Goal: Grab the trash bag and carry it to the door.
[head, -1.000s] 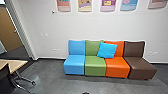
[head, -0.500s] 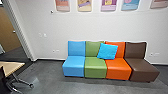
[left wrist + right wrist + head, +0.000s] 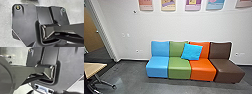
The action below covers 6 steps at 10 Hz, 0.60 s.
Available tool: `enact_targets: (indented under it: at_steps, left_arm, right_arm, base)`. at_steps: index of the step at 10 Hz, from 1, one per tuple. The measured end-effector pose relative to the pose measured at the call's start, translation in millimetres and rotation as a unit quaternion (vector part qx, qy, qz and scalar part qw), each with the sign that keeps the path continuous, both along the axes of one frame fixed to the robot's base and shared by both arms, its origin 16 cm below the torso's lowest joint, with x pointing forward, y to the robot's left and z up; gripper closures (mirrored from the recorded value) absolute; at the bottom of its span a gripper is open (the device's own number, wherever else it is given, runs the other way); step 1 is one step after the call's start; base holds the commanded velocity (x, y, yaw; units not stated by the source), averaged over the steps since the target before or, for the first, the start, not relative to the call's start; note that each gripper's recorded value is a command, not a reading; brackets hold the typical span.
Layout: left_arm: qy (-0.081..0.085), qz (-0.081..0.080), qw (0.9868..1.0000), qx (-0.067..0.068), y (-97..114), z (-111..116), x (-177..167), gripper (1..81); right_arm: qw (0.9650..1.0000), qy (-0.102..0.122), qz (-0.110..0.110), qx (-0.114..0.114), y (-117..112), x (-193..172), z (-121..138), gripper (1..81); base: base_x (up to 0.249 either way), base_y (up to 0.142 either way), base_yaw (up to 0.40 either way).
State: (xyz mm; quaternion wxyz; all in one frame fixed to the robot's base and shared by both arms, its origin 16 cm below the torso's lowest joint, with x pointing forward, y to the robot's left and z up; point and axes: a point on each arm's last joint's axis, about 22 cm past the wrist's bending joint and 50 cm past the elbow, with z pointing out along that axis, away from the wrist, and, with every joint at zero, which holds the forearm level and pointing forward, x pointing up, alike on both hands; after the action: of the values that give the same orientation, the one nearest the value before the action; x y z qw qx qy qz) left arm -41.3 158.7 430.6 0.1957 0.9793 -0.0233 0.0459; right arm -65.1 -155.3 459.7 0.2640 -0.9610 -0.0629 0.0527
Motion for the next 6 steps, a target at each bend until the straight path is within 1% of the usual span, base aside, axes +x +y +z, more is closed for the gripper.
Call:
enact_targets:
  at_steps: [3, 5, 6]
  left_arm:
    - [0.002, 0.001, 1.0, 0.001, 2, 0, -3, 1.0]
    - [0.003, 0.001, 1.0, 0.006, 17, 0, -4, 1.0]
    - [0.003, 0.001, 1.0, 0.003, 24, 2, -5, 1.0]
  right_arm:
    - [1.0, 0.002, 0.0, -0.001, -2, -3, 0, 1.0]
    - [1.0, 0.003, -0.001, 0.008, -4, -2, 7, 1.0]
    - [0.9999, 0.004, -0.001, 0.015, -4, -2, 12, 1.0]
  base:
    - [0.0, 0.0, 0.0]
    - [0.0, 0.0, 0.0]
    - [0.0, 0.0, 0.0]
